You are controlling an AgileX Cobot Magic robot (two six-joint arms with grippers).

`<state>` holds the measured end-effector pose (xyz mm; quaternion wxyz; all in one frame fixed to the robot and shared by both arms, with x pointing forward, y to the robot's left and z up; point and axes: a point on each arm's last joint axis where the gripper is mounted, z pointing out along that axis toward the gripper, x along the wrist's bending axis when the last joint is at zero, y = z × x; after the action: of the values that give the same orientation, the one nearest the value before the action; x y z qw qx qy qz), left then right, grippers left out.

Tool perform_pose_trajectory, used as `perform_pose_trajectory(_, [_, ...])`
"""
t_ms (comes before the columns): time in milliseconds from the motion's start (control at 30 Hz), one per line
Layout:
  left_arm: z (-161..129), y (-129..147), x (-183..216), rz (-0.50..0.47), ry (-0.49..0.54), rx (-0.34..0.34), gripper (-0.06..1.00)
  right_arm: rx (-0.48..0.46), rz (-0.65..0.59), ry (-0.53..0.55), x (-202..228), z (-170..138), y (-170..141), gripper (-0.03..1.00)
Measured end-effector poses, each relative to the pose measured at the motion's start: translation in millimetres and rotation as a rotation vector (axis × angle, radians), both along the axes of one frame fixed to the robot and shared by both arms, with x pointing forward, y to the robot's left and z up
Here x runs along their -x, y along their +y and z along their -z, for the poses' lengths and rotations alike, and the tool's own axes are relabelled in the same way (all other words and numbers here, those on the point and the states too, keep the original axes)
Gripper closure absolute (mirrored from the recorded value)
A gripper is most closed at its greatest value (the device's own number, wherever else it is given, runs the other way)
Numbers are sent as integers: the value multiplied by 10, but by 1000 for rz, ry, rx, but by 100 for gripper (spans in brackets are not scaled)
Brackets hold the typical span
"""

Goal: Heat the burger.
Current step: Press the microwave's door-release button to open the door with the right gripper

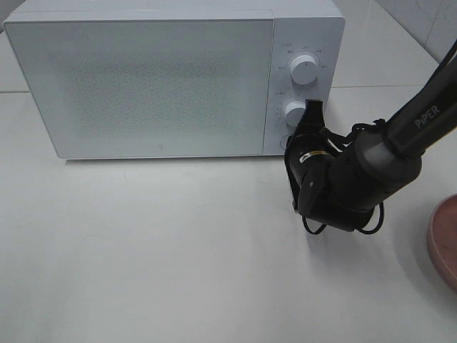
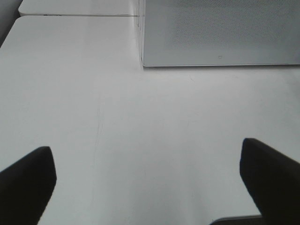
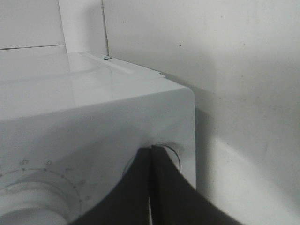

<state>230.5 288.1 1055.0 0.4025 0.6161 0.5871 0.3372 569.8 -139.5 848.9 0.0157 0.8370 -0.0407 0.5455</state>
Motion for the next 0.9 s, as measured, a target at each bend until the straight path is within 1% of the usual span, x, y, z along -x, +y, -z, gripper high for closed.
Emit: perform_pose_trajectory(900, [0,0,0,0,0,0,-5,-11,-18,27,-82,-10,80,96])
